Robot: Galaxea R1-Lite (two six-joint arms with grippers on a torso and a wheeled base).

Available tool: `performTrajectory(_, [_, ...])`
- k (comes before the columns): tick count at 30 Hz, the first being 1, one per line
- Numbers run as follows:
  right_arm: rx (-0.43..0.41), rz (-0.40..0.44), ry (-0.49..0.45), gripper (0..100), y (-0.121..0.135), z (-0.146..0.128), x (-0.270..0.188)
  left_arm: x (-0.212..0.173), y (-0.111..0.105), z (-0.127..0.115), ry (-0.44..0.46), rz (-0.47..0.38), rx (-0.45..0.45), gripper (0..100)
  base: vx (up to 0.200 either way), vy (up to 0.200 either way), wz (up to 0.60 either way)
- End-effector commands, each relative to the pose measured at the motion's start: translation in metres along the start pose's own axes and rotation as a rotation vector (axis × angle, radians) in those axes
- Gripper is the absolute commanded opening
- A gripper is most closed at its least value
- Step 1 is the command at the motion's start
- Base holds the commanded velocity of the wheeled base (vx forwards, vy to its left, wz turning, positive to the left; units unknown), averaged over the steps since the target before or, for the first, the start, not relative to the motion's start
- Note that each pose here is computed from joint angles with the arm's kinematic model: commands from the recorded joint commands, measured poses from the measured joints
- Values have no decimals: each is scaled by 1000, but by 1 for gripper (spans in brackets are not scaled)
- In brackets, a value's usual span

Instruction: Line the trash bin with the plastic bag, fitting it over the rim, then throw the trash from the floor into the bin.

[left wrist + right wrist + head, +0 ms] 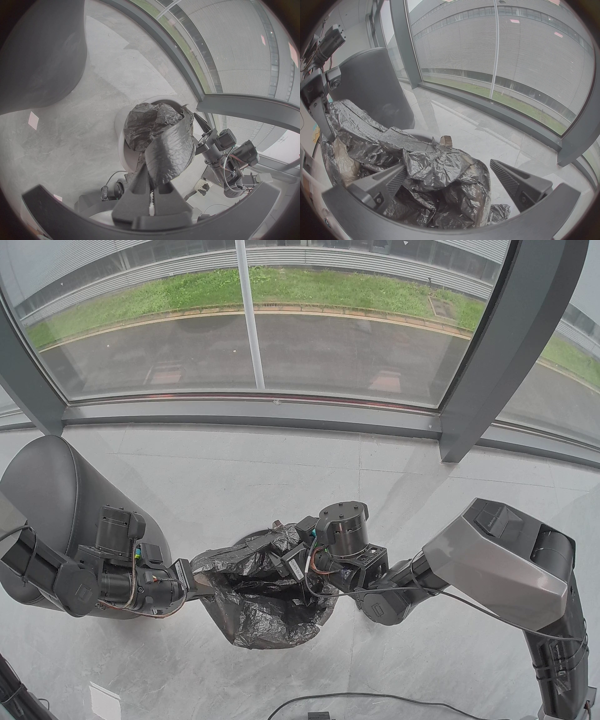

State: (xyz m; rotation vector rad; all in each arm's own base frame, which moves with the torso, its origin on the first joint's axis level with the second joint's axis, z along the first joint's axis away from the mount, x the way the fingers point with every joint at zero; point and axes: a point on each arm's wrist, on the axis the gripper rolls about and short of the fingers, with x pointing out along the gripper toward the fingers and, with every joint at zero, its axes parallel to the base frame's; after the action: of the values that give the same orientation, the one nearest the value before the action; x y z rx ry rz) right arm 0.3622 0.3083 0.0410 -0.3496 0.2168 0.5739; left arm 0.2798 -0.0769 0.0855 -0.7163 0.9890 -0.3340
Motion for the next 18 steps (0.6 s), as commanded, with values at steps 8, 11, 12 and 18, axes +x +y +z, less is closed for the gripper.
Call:
performTrajectory(8, [6,-14,-32,100,-4,12,-3,-1,1,-1,2,2,1,0,0,0,0])
performTrajectory(11, [13,-51,-49,100,-5,15,0,2,2,0,5,6,12,0,0,0,0])
performTrajectory(12, [16,-58,-55,100,-5,16,2,2,4,0,4,10,20,0,0,0,0])
performTrajectory(18, [29,-78,-75,100,-8,18,9,4,12,5,-3,28,86,0,0,0,0])
